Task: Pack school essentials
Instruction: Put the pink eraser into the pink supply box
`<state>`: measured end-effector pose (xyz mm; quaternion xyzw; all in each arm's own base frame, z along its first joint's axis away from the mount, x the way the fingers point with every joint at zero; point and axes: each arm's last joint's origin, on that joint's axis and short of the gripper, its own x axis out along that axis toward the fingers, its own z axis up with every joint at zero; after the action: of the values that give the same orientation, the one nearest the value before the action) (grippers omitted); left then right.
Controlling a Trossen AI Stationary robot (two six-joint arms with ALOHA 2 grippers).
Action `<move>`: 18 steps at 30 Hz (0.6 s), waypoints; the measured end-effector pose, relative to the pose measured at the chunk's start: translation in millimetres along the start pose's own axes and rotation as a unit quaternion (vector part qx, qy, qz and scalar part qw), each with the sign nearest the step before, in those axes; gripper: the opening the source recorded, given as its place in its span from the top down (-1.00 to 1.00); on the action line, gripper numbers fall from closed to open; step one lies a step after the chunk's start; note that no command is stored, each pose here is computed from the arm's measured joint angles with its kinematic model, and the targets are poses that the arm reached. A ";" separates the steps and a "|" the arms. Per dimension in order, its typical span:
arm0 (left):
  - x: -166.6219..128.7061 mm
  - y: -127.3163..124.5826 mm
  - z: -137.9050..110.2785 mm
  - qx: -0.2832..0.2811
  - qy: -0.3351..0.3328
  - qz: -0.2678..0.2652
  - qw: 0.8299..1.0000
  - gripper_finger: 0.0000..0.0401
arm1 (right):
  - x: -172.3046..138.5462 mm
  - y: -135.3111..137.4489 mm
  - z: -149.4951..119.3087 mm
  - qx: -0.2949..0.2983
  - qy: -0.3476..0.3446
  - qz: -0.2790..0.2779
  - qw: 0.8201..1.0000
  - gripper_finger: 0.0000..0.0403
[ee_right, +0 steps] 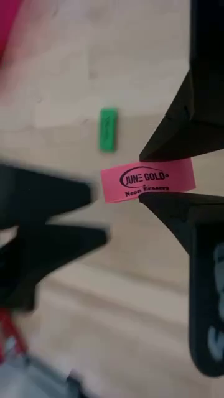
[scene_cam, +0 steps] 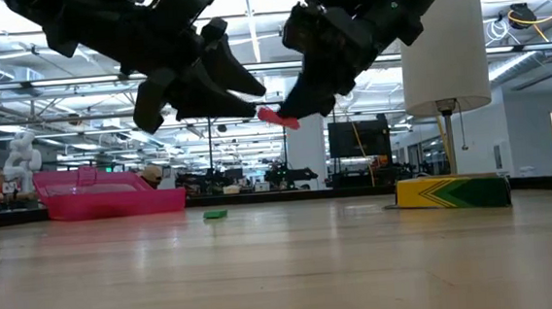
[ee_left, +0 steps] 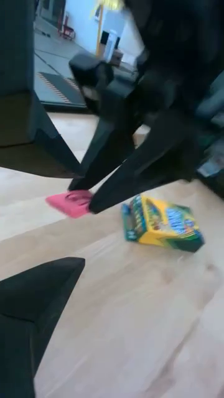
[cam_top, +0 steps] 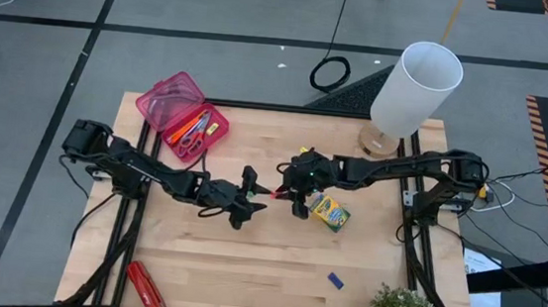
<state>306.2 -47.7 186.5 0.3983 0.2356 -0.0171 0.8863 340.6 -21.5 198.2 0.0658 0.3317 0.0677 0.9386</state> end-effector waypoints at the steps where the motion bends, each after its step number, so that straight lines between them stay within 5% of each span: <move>1: 0.5 -0.8 -0.9 0.003 0.005 0.000 1.000 -0.11 | 0.0 0.5 1.3 0.002 -0.007 0.008 1.000 0.65; 10: 0.2 2.2 0.7 0.002 0.006 0.024 1.000 -0.06 | -0.4 2.8 7.7 0.007 -0.037 0.045 0.998 0.65; 18: 0.3 1.9 1.0 0.018 0.000 0.018 1.000 0.50 | -0.4 2.8 7.7 0.008 -0.037 0.045 0.998 0.65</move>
<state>307.3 -47.0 188.2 0.4186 0.2285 -0.0058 0.8789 344.9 -19.4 204.9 0.0910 0.2937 0.1051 0.9458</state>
